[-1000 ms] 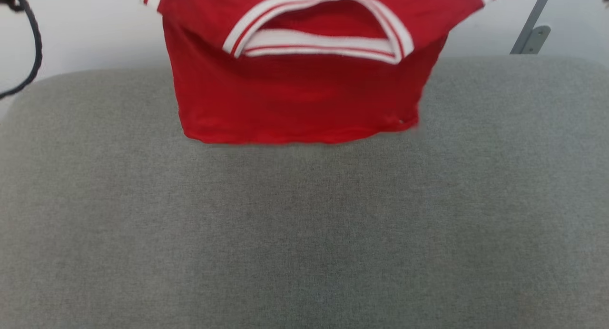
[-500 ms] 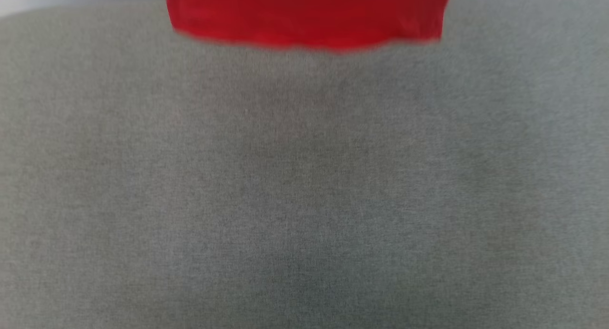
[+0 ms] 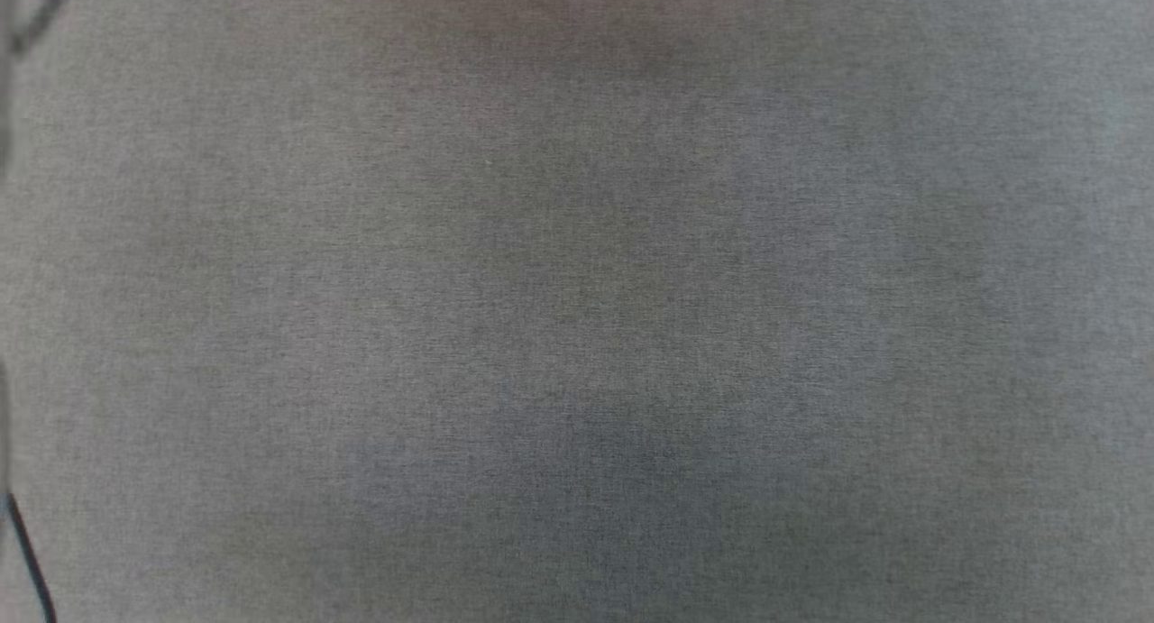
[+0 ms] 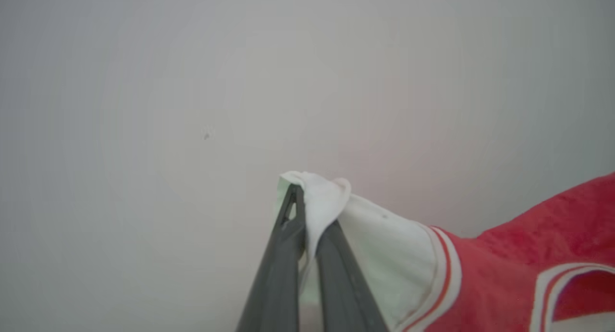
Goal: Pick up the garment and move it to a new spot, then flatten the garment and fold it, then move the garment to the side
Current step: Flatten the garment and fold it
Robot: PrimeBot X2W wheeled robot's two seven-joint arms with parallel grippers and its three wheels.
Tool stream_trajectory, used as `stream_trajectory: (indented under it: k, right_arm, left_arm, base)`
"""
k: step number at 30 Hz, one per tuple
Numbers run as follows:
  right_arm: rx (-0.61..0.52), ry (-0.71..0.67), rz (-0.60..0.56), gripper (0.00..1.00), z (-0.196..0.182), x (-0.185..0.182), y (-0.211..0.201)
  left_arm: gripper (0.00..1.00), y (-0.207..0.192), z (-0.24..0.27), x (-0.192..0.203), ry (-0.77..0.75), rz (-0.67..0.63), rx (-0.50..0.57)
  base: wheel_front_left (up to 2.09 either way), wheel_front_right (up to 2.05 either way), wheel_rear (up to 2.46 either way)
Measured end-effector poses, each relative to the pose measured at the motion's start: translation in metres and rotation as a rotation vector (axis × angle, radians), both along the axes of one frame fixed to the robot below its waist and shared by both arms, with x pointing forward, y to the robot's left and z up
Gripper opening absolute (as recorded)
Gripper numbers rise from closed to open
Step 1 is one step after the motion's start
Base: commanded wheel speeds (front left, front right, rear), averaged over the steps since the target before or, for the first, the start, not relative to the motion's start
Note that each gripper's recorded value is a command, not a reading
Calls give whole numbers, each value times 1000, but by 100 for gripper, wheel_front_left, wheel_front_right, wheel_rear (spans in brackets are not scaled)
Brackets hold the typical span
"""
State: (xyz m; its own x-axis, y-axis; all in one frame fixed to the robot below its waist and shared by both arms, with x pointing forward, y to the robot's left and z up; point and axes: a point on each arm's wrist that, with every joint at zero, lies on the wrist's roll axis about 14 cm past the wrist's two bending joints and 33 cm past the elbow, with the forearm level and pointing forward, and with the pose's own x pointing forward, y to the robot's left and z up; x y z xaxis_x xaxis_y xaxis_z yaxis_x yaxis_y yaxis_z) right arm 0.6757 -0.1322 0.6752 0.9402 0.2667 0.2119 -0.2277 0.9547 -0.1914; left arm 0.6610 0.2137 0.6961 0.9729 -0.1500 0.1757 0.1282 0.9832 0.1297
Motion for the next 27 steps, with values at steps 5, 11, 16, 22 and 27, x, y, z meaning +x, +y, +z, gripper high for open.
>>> stream_trajectory:
  k: [5, 11, 16, 22, 27]
  right_arm:
    - [47, 231, 11, 0, -73, -8, 7]
    - [89, 470, 37, 0, -130, -35, 12]
    - [106, 652, 57, 0, -166, -70, 3]
    - [119, 852, 94, 0, -203, -125, -10]
    - [103, 1008, 121, 0, -228, -174, -22]
  left_arm:
    - [0, 20, -83, -12, 239, 61, -20]
    - [0, 25, -170, -49, 587, 90, -49]
    - [0, 21, -211, -88, 781, 67, -104]
    - [0, 30, -243, -140, 915, 43, -97]
    - [0, 28, -250, -175, 947, 26, -103]
  base:
    - [0, 0, 0]
    - [0, 0, 0]
    - [0, 0, 0]
    - [0, 0, 0]
    - [0, 0, 0]
